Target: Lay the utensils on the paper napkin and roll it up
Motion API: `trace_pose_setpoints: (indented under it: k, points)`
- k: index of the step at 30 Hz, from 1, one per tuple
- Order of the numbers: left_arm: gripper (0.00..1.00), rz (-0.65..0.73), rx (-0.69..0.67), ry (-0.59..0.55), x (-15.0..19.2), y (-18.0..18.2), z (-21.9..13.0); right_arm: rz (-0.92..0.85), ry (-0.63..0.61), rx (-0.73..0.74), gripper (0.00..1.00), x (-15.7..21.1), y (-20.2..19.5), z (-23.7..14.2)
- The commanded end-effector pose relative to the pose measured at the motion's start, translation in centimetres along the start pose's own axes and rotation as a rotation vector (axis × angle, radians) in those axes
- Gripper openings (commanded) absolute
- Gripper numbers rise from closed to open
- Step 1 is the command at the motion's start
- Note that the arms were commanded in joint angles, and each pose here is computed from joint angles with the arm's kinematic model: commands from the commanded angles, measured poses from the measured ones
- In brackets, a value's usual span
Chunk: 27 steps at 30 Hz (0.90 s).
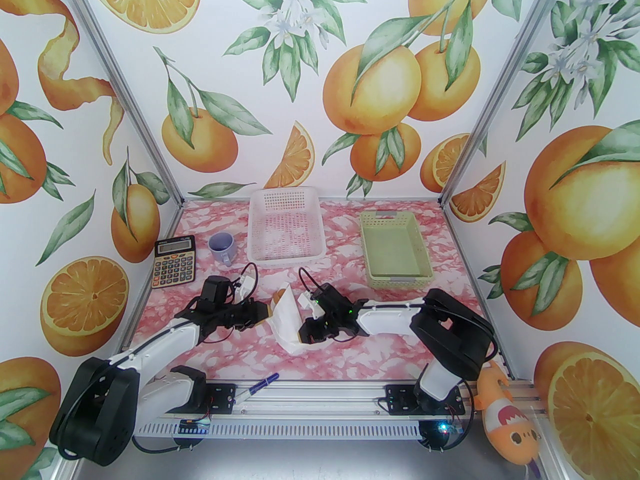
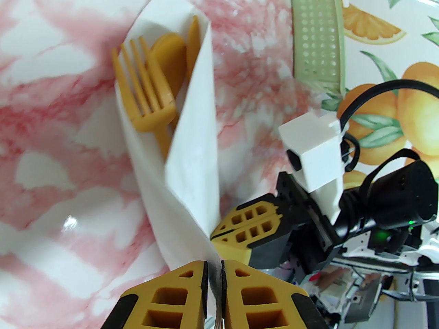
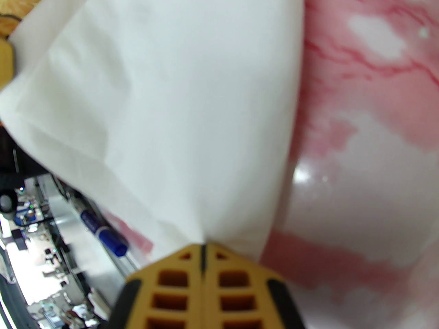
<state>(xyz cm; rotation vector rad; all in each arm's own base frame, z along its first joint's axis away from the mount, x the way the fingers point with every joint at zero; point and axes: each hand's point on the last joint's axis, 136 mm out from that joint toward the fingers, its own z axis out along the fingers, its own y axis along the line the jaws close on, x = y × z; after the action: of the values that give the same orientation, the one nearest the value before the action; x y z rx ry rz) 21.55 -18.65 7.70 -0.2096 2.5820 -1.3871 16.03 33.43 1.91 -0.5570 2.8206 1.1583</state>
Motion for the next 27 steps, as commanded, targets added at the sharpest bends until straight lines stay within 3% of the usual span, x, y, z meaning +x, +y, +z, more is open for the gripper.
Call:
trace_pose_setpoints:
  k: [1,9,13,19,27]
  points:
    - [0.16,0.051,0.068,-0.020,-1.8,-2.4,0.0,0.049,0.095,0.127,0.00,2.9,-3.4,0.9]
    - [0.15,0.089,0.095,0.013,-2.8,-4.0,1.9,0.048,0.101,0.132,0.00,3.0,-3.4,1.0]
    - [0.13,0.105,0.037,0.023,-3.1,-3.4,2.4,0.047,0.102,0.133,0.00,3.0,-3.4,1.0]
    - [0.19,0.136,-0.172,-0.009,-2.9,-0.6,0.0,0.045,0.101,0.140,0.00,3.0,-3.5,0.9]
    - [0.38,0.065,-0.307,-0.059,-0.5,3.4,-2.8,0.044,0.101,0.143,0.00,3.0,-3.4,0.9]
